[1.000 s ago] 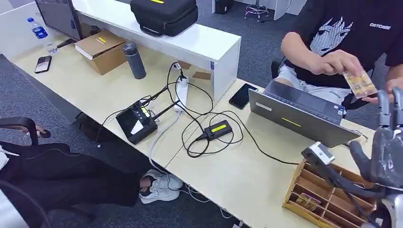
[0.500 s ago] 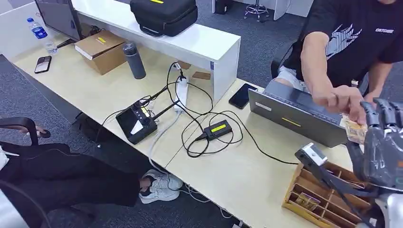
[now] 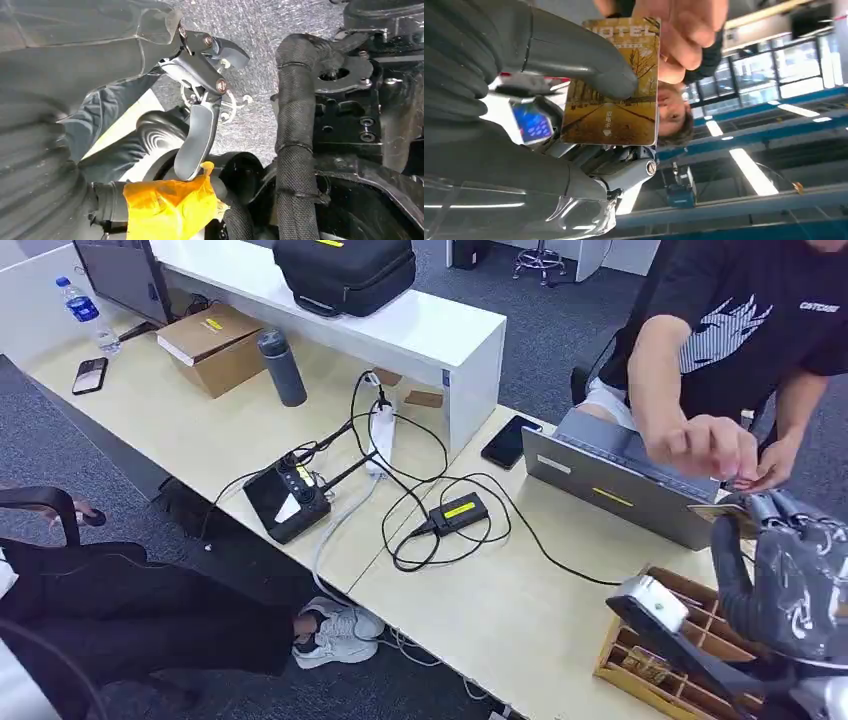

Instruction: Pass the card to the sensor for recognition and then transmit it.

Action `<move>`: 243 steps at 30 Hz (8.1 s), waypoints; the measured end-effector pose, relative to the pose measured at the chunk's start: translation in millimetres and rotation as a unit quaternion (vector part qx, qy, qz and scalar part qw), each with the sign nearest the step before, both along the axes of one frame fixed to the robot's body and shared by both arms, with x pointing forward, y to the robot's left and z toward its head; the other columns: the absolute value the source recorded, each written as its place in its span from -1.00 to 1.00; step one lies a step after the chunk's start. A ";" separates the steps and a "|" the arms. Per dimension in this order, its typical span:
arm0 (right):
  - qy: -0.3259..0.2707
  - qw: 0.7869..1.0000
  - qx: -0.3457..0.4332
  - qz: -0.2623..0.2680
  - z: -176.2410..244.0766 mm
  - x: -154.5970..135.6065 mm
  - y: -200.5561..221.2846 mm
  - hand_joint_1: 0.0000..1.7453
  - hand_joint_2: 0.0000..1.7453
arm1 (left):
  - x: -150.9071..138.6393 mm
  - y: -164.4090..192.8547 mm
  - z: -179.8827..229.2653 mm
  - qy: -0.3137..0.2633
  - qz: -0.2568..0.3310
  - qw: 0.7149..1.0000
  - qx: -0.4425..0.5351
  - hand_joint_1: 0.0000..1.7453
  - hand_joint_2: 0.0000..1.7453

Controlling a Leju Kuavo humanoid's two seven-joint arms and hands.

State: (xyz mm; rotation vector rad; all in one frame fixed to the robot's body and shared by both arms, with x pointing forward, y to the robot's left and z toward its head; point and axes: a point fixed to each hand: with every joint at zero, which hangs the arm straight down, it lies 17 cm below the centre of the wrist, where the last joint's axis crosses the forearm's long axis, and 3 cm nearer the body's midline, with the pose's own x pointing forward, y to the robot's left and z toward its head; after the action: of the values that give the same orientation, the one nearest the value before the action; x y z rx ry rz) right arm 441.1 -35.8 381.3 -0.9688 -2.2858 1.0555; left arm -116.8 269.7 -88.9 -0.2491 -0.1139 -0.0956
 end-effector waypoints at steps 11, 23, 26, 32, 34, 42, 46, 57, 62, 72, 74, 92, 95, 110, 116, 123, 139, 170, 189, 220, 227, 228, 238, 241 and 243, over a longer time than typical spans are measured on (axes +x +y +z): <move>0.001 0.997 0.077 0.026 -33.6 -44.5 -48.7 1.00 1.00 | -1.0 -6.8 9.5 0.002 0.024 1.000 0.002 -1.00 1.00; 0.074 0.993 0.087 -0.041 -104.3 -48.5 -118.9 1.00 1.00 | 1.4 -18.2 19.6 0.001 0.049 0.999 -0.011 -1.00 1.00; 0.099 0.989 0.067 -0.086 -127.6 -38.8 -137.3 1.00 1.00 | 1.3 -19.2 19.7 0.001 0.050 0.999 -0.012 -1.00 1.00; 0.143 0.977 0.047 -0.154 -163.1 -20.2 -174.0 1.00 1.00 | 0.6 -22.3 20.0 0.002 0.045 0.999 -0.016 -1.00 1.00; 0.159 0.971 0.046 -0.175 -174.0 -13.1 -188.1 1.00 1.00 | 0.3 -23.7 20.1 0.002 0.043 0.999 -0.017 -1.00 1.00; 0.220 0.944 0.053 -0.241 -218.3 7.5 -244.2 1.00 1.00 | -0.4 -27.9 20.2 0.004 0.036 0.999 -0.022 -1.00 1.00; 0.245 0.932 0.056 -0.261 -240.1 9.8 -260.8 1.00 1.00 | -0.4 -27.9 20.2 0.005 0.035 0.999 -0.022 -1.00 1.00; 0.288 0.914 0.082 -0.274 -283.9 -2.3 -278.8 1.00 1.00 | 1.4 -26.7 19.9 0.003 0.048 0.999 -0.019 -1.00 1.00; 0.300 0.911 0.083 -0.270 -296.1 -9.8 -274.3 1.00 1.00 | 1.5 -27.1 19.9 0.004 0.051 0.998 -0.019 -1.00 1.00; 0.327 0.900 0.050 -0.285 -322.8 -14.6 -272.9 1.00 1.00 | 1.8 -27.7 20.0 0.003 0.050 0.999 -0.020 -1.00 1.00; 0.334 0.895 0.043 -0.292 -329.0 -15.4 -274.4 1.00 1.00 | 1.9 -27.9 20.0 0.003 0.049 0.999 -0.021 -1.00 1.00; 0.241 0.933 0.080 -0.255 -256.9 0.0 -251.4 1.00 1.00 | 2.2 -27.4 19.7 0.005 0.060 0.998 -0.018 -1.00 1.00; 0.202 0.946 0.098 -0.234 -202.2 2.6 -233.4 1.00 1.00 | 2.2 -29.3 19.8 0.006 0.060 0.998 -0.020 -1.00 1.00; 0.133 0.982 0.061 -0.115 -16.1 70.0 -103.6 1.00 1.00 | 3.1 -25.9 11.7 0.005 -0.002 0.999 -0.049 -1.00 1.00; 0.160 0.979 0.009 -0.128 -3.9 110.0 -69.9 1.00 1.00 | 3.9 -13.5 -1.5 0.002 -0.031 0.998 -0.049 -1.00 1.00; 0.191 0.973 -0.025 -0.129 -19.4 127.3 -37.4 1.00 1.00 | 6.0 -1.3 -14.9 0.001 -0.046 0.998 -0.032 -1.00 1.00; 0.185 0.981 -0.010 -0.062 -22.9 106.2 15.9 -0.70 1.00 | 7.1 3.3 -23.7 0.003 -0.042 0.999 -0.011 -1.00 1.00; 0.177 0.973 -0.080 -0.121 -177.3 52.8 -95.2 -1.00 1.00 | 4.9 -5.7 -2.9 0.000 0.013 1.000 -0.004 -1.00 1.00; 0.176 0.937 -0.213 -0.214 -253.6 66.5 -120.6 -1.00 1.00 | -13.0 -11.8 13.6 0.064 0.017 0.998 -0.009 -1.00 1.00; 0.173 0.942 -0.221 -0.187 -267.5 68.9 -90.2 1.00 1.00 | -3.9 -14.4 29.1 0.046 0.018 0.998 -0.026 -1.00 1.00; 0.101 0.963 -0.178 -0.176 -186.2 69.0 -72.5 1.00 1.00 | 5.6 -16.4 20.4 0.014 0.026 0.999 -0.029 -1.00 1.00; 0.089 0.966 -0.171 -0.175 -175.6 67.5 -70.8 1.00 1.00 | 5.5 -16.4 19.9 0.013 0.025 0.999 -0.029 -1.00 1.00; 0.010 0.979 -0.120 -0.166 -88.5 57.6 -63.5 1.00 1.00 | 4.0 -15.1 16.8 0.011 0.015 0.999 -0.029 -1.00 1.00; 0.026 0.979 -0.117 -0.163 -74.4 67.2 -60.5 1.00 1.00 | 3.1 -15.7 15.8 0.012 0.008 0.999 -0.036 -1.00 1.00; 0.043 0.980 -0.112 -0.162 -64.3 76.9 -58.5 1.00 1.00 | 2.7 -15.0 13.7 0.012 0.001 0.999 -0.041 -1.00 1.00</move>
State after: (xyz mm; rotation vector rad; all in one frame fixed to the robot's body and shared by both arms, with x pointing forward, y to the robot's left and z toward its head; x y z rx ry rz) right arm 518.0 -94.3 316.9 -1.3045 -1.8851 1.1982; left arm -114.1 254.7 -75.3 -0.3314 -0.0940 -0.0864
